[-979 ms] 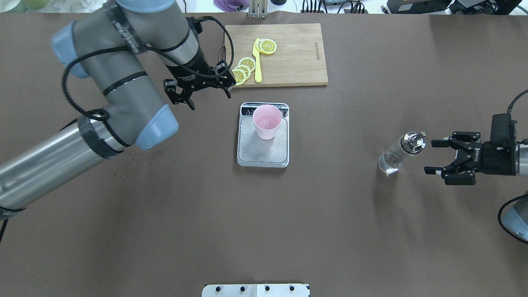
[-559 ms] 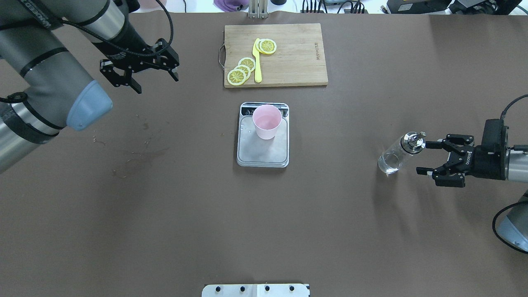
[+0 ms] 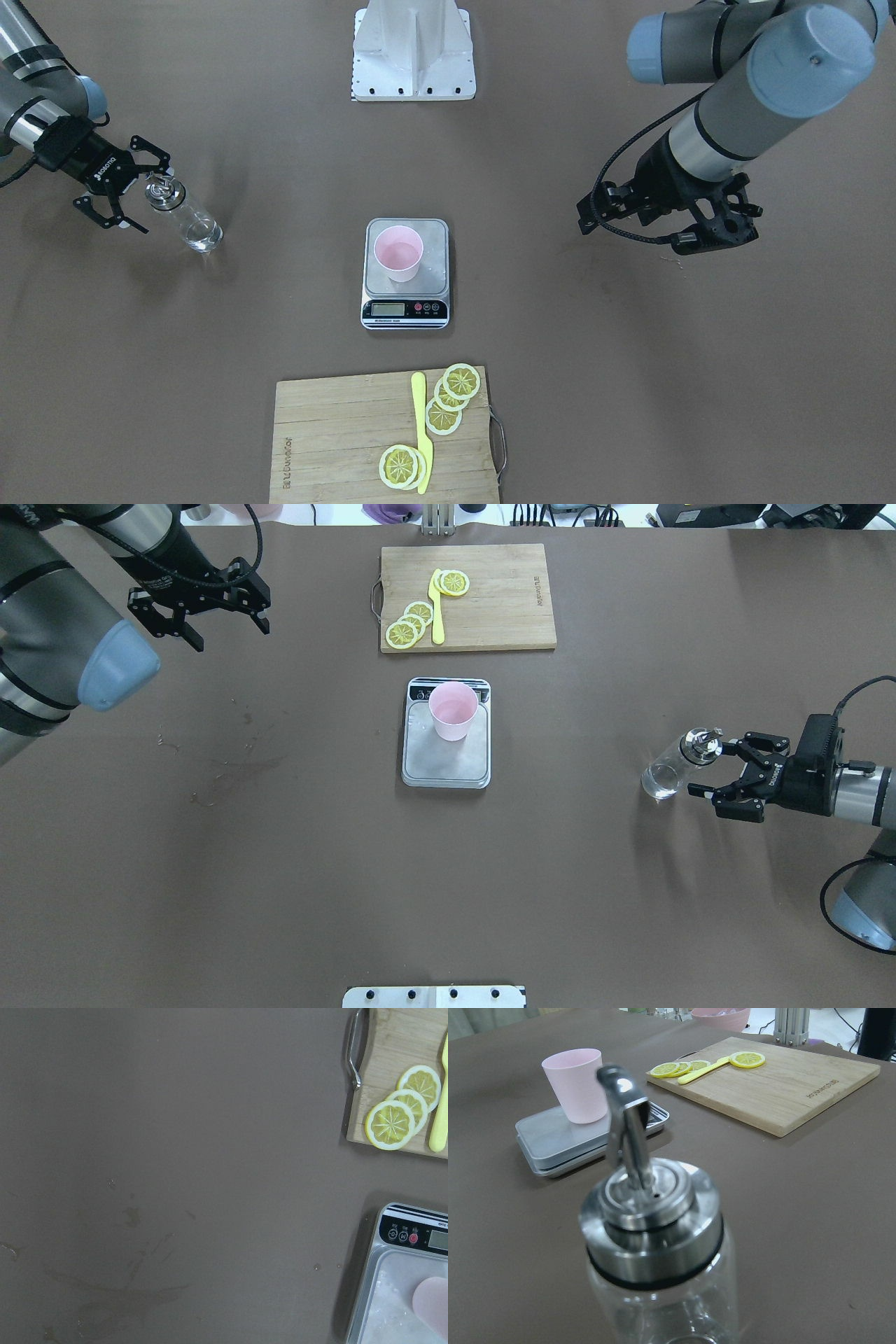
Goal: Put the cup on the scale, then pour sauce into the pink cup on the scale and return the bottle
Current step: 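Raise the left gripper from the cup while the right gripper nears the bottle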
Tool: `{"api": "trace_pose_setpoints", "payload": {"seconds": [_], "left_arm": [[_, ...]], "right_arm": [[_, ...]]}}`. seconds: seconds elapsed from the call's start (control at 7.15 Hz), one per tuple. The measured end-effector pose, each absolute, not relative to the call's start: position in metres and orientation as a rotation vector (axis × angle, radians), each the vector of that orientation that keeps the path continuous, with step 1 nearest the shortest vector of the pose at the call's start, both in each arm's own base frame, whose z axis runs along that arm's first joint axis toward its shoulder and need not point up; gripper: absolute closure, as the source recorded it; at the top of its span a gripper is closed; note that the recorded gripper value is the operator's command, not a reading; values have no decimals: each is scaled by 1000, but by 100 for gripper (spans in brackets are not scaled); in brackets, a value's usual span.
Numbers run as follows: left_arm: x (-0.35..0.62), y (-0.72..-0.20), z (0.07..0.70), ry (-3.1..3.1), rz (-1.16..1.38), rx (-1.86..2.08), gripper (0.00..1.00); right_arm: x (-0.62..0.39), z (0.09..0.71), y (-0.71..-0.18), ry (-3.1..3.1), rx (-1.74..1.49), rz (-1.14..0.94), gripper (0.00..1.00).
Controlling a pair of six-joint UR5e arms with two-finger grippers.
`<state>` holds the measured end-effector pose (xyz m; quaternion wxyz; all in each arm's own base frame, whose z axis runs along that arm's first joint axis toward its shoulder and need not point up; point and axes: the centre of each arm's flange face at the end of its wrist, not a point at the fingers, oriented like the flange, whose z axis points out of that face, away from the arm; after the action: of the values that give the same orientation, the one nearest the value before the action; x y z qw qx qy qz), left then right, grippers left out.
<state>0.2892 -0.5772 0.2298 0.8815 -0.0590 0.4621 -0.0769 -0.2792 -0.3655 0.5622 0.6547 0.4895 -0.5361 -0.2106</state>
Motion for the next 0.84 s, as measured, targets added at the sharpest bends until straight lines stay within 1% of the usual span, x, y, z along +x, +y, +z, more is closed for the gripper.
{"api": "trace_pose_setpoints", "payload": {"seconds": [0.28, 0.84], "left_arm": [[287, -579, 230, 960, -164, -121, 2], [286, -579, 232, 951, -170, -126, 2]], "right_arm": [[-292, 561, -360, -1208, 1122, -456, 4], [-309, 555, -370, -1162, 1180, -376, 4]]}}
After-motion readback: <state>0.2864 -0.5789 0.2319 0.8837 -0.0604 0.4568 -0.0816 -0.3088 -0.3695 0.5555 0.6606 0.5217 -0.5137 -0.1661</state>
